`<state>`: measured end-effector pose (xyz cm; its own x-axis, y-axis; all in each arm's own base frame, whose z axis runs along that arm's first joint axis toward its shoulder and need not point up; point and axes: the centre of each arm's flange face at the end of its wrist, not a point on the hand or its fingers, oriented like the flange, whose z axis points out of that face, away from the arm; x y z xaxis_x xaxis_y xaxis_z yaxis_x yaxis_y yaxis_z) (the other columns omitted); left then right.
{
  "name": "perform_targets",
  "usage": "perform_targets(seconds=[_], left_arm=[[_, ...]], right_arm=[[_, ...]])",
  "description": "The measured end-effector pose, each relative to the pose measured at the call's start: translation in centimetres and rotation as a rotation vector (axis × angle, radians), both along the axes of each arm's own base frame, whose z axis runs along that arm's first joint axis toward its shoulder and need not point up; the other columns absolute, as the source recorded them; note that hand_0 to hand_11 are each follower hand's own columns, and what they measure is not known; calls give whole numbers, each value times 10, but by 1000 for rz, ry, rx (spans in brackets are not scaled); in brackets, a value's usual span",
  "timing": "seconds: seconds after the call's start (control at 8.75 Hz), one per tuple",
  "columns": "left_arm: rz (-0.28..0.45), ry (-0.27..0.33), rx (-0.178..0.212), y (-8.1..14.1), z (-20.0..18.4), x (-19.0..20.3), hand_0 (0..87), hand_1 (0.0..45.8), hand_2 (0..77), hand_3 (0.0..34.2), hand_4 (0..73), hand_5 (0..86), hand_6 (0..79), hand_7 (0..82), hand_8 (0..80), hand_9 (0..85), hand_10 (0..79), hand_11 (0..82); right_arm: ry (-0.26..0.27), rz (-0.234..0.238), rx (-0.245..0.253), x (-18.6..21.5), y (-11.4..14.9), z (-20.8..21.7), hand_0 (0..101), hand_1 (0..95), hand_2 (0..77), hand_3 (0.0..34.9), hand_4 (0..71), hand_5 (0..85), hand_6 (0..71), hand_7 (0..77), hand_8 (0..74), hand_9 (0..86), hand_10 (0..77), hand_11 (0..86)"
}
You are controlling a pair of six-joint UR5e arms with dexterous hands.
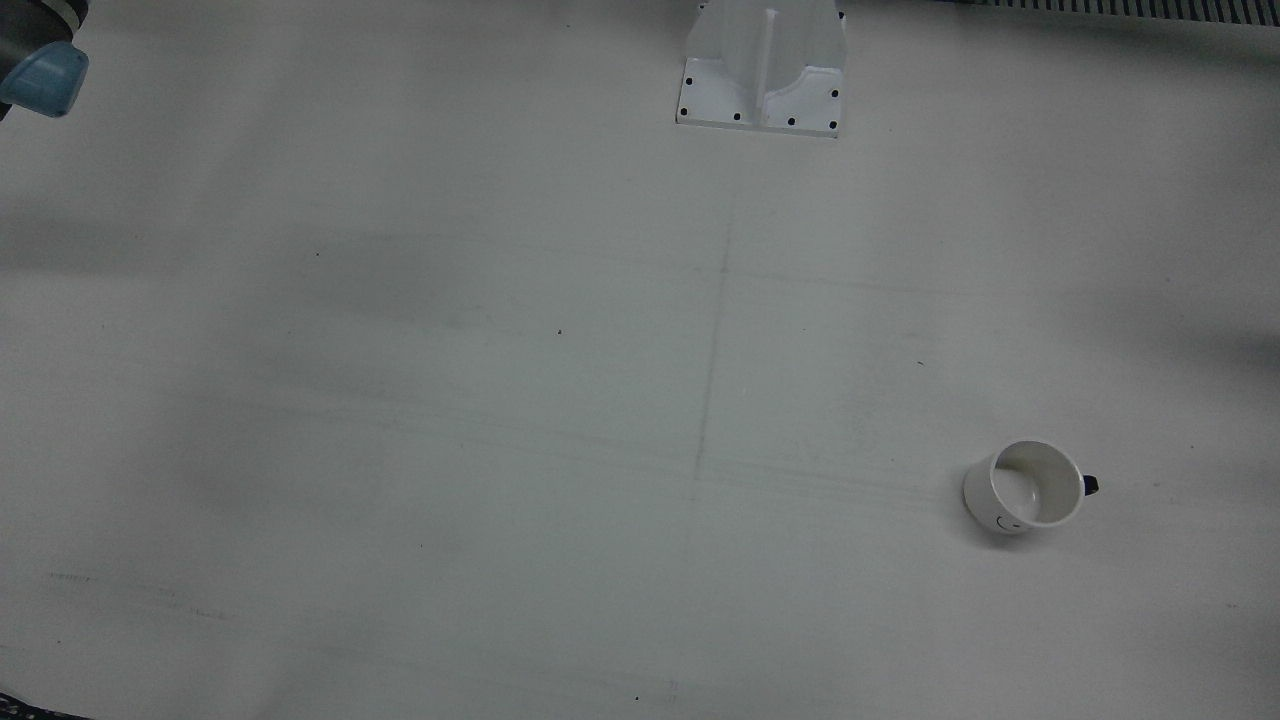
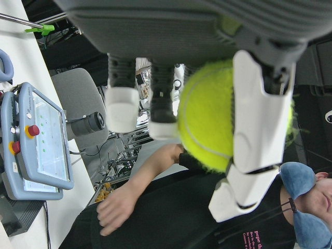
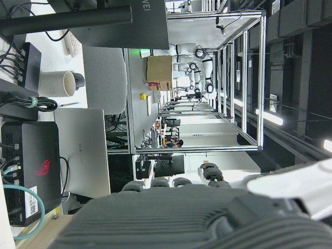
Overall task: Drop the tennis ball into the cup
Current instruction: 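Move the left hand holding the tennis ball into view over the table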
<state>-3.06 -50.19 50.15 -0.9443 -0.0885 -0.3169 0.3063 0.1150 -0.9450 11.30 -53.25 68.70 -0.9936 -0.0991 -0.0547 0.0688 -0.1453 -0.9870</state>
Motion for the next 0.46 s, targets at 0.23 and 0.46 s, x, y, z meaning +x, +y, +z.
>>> perform_targets(seconds=[0.23, 0.46], left_arm=[[27, 6, 15, 0, -8, 13, 562, 344, 207, 99, 360, 551, 491, 556, 709, 720, 709, 714], [144, 19, 40, -1, -28, 77, 568, 344, 202, 98, 404, 545, 491, 556, 704, 704, 698, 704]], right_arm=[[0, 0, 0, 0, 0, 0, 0, 5, 5, 0, 0, 0, 0, 5, 0, 0, 0, 5], [0, -1, 0, 0, 0, 0, 0, 5, 5, 0, 0, 0, 0, 5, 0, 0, 0, 5]])
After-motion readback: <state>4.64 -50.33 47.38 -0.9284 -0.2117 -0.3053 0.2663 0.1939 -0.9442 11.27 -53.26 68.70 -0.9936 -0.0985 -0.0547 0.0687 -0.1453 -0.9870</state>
